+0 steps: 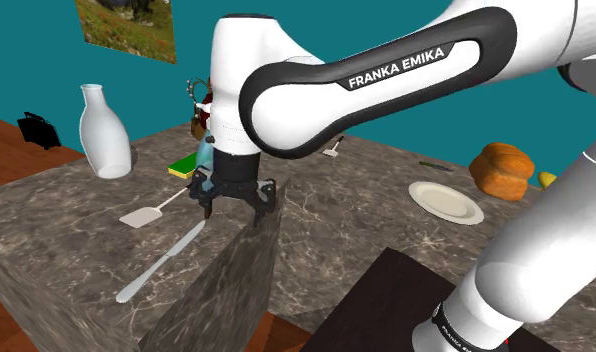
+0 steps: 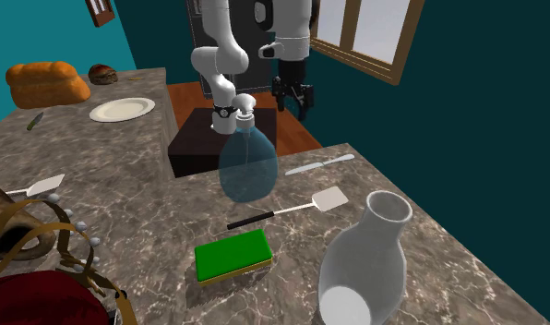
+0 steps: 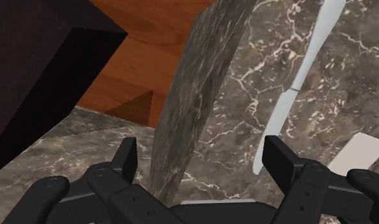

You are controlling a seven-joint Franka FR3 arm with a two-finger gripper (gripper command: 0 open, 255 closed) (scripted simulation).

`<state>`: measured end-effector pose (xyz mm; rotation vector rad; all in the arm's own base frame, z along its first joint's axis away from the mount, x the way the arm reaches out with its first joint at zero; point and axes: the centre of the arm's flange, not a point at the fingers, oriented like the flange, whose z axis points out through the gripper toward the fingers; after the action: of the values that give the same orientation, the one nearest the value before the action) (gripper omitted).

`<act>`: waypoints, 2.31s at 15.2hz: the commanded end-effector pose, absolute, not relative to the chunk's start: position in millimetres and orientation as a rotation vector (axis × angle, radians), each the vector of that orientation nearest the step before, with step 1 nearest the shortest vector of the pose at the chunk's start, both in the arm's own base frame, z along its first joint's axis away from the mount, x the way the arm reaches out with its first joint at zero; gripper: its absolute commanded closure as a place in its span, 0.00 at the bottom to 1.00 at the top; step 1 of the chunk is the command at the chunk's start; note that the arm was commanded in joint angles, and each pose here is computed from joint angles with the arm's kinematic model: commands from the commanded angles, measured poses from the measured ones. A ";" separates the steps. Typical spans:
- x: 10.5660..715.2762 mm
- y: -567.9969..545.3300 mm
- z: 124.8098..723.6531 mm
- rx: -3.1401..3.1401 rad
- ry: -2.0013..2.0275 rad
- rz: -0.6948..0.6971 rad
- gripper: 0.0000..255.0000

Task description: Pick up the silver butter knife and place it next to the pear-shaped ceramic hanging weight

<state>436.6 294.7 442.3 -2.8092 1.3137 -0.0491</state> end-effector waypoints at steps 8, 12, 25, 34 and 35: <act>520.8 366.6 388.3 -2.634 1.662 -0.020 0.00; 535.0 376.3 369.4 -2.605 1.713 -0.016 0.00; 535.6 376.8 340.0 -2.605 1.713 -0.016 0.00; 535.6 376.8 340.0 -2.605 1.713 -0.016 1.00; 535.6 376.8 340.0 -2.605 1.713 -0.016 1.00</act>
<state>535.6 376.8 340.0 -2.6046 1.7127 -0.0156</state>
